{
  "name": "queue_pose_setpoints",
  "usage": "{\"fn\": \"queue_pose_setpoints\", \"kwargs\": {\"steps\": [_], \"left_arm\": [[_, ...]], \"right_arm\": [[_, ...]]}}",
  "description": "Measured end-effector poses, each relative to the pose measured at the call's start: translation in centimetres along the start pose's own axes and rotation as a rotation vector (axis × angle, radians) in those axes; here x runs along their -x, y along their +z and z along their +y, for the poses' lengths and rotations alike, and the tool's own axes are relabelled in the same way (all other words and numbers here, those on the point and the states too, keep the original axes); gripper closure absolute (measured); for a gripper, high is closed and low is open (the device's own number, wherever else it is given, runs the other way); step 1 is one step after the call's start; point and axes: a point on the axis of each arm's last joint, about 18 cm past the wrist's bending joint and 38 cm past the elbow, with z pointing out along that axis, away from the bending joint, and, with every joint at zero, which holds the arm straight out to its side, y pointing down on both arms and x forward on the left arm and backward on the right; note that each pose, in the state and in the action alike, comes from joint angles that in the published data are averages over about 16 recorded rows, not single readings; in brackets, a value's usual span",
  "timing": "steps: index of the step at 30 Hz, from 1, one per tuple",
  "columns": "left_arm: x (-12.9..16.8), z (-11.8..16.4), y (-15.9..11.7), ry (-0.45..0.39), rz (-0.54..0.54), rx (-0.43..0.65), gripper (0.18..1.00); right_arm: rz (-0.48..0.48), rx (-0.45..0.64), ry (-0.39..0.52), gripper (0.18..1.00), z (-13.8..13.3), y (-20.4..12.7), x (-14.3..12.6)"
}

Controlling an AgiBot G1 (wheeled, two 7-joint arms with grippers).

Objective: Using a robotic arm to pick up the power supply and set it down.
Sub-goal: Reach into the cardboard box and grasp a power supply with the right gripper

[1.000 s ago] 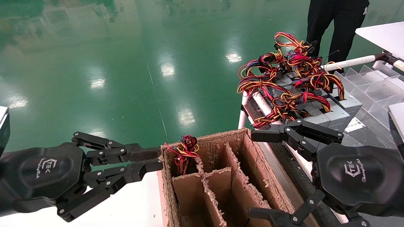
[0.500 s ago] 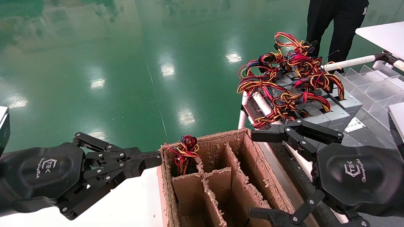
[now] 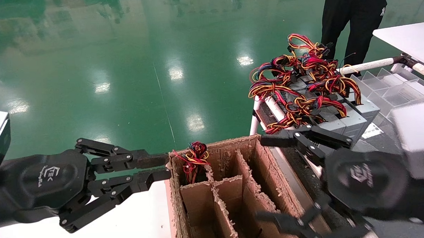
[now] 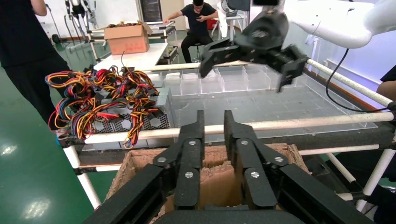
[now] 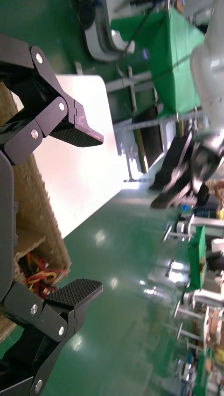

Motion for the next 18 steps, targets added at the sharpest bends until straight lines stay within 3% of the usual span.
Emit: {"fn": "queue_pose_setpoints", "kwargs": {"steps": [6,18], "left_arm": [[0.0,0.0,0.0,0.000,0.000,0.000,0.862],[0.0,0.0,0.0,0.000,-0.001,0.000,0.613]], "right_arm": [[0.058,0.001,0.015,0.178,1.4,1.8,-2.2],[0.106,0.010,0.030,0.178,2.7,4.2,-4.5]]}}
